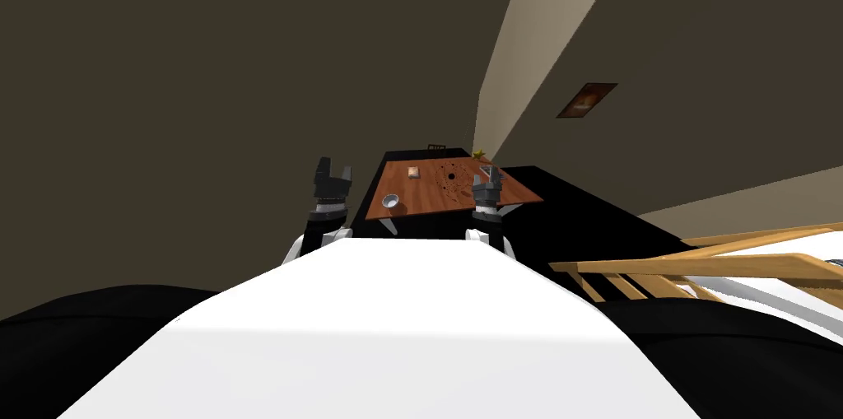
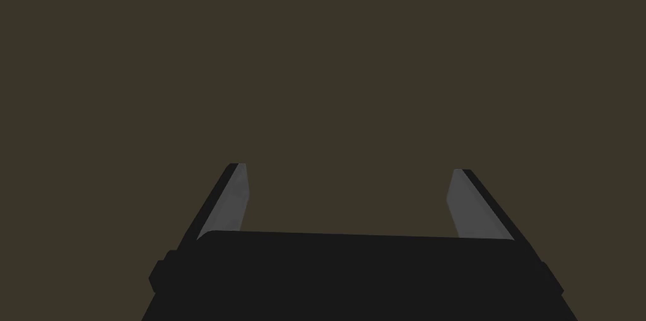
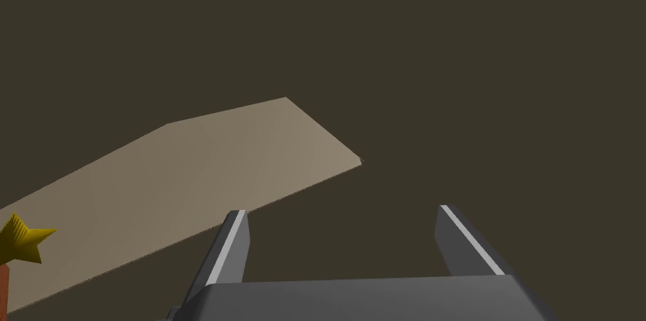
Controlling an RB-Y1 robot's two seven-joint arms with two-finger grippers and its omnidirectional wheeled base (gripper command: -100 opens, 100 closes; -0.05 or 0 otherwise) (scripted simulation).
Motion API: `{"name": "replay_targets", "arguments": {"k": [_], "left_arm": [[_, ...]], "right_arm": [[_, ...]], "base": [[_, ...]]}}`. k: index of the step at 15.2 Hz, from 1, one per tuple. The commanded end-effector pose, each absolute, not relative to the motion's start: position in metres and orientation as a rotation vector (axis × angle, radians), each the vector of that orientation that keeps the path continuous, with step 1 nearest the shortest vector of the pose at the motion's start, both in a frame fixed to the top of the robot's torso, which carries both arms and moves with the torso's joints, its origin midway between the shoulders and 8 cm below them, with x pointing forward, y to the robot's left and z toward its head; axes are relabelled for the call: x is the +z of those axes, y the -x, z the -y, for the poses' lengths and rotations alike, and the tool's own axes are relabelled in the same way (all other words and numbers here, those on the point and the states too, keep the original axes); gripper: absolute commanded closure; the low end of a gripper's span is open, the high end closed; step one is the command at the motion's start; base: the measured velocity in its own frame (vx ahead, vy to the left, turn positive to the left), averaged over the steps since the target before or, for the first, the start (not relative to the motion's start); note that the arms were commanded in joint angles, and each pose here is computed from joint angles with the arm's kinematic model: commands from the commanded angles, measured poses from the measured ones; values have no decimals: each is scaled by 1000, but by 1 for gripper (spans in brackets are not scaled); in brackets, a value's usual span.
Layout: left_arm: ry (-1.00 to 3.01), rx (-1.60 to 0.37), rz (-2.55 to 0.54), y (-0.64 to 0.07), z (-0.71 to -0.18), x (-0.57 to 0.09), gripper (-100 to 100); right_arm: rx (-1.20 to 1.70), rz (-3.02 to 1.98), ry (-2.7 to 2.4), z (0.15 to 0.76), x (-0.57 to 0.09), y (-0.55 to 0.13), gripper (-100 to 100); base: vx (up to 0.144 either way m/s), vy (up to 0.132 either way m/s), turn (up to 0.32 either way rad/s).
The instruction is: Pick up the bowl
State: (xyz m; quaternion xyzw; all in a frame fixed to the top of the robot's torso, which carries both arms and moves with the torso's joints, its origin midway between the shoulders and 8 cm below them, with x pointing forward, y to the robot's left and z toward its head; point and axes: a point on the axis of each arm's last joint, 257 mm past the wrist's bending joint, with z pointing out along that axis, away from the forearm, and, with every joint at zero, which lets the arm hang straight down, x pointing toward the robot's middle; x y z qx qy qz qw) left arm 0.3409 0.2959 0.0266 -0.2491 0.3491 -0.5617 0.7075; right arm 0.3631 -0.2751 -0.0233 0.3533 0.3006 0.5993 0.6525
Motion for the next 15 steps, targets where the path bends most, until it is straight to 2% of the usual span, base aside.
{"name": "replay_targets", "arguments": {"k": [1,15], "left_arm": [[588,-1211,-819,-352,-306,14,-100],[820,-1015,-989,-389,-367,-57,-100]], "right_arm": [[1360,-682,-802,275,-23,-363,0],[1360,-682,-802,275,-23,-363,0]], "base": [[-4,5,-125],[-5,5,-109]]}}
